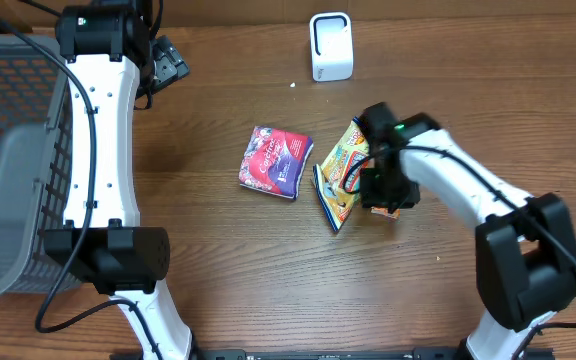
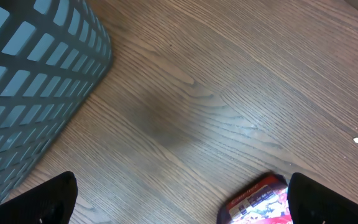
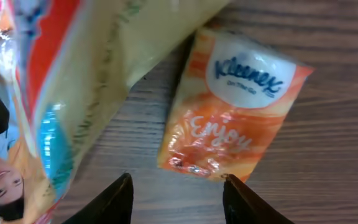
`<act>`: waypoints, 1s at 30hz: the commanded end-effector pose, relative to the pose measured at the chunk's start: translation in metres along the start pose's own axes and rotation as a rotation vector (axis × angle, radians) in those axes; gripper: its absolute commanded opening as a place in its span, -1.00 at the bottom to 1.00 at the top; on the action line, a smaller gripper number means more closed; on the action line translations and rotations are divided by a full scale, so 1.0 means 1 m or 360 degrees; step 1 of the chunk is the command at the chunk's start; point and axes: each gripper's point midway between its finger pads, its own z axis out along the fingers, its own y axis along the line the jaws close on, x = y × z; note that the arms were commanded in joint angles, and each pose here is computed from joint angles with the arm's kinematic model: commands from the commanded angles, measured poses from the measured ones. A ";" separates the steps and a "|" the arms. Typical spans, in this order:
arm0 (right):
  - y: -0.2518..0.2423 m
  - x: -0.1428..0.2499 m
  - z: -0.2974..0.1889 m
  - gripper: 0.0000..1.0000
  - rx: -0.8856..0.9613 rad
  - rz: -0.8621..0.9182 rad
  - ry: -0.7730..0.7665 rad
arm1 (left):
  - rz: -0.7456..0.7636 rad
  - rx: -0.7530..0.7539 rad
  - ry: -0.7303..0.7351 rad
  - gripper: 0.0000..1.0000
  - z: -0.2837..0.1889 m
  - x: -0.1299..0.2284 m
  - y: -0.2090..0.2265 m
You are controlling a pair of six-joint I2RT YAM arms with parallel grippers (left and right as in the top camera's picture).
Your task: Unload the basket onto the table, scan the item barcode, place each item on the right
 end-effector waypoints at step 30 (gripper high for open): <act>-0.008 -0.038 -0.018 -0.93 0.0419 0.0122 -0.0133 | -0.0018 -0.0014 0.0010 1.00 0.005 0.000 0.000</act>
